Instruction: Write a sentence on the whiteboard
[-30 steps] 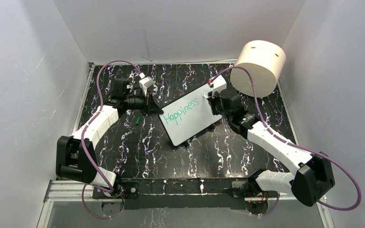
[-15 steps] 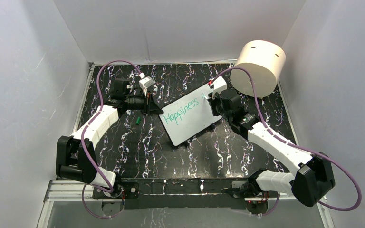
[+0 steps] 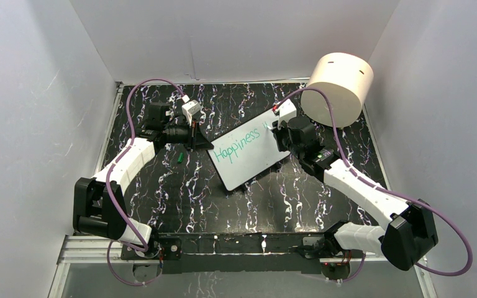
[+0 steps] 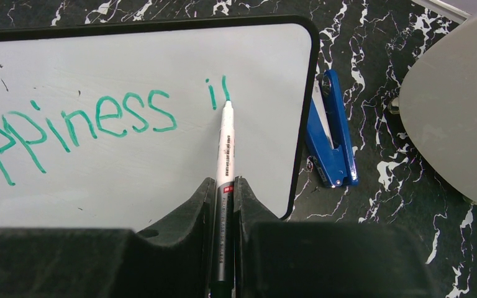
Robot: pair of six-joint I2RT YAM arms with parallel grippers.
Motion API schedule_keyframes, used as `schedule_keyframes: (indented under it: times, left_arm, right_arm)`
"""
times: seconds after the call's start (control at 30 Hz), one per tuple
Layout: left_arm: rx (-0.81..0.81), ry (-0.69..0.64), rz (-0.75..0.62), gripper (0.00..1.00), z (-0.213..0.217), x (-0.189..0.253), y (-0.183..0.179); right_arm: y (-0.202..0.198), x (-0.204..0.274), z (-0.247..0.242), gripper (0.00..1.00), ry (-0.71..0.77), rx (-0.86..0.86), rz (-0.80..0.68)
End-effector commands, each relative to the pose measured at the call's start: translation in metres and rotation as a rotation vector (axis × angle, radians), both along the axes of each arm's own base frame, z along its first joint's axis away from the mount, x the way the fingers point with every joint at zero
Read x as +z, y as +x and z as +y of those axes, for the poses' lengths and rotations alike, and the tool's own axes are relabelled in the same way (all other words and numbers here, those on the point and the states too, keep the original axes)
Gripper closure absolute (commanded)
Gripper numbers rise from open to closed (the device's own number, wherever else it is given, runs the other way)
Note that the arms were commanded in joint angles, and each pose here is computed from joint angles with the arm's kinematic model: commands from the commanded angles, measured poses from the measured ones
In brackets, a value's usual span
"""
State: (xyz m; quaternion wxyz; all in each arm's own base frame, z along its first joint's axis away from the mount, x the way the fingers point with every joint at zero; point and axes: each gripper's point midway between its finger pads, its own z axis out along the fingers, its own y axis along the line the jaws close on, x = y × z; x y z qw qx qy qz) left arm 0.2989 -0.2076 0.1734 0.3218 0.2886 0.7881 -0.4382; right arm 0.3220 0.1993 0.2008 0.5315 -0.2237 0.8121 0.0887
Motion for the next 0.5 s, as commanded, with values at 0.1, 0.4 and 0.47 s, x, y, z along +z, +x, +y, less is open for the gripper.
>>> schedule_keyframes:
  times: [0.1, 0.4, 0.47]
  left_arm:
    - [0.033, 0.121, 0.034, 1.00, 0.011, -0.035, 0.001]
    - [0.033, 0.122, 0.035, 1.00, 0.011, -0.036, 0.001]
    - [0.033, 0.121, 0.032, 1.00, 0.011, -0.035, 0.001]
  right_arm:
    - [0.014, 0.040, 0.012, 1.00, 0.074, 0.013, -0.097]
    - [0.022, 0.052, 0.014, 1.00, 0.083, 0.003, -0.137]
    - [0.023, 0.052, 0.013, 1.00, 0.077, -0.004, -0.137]
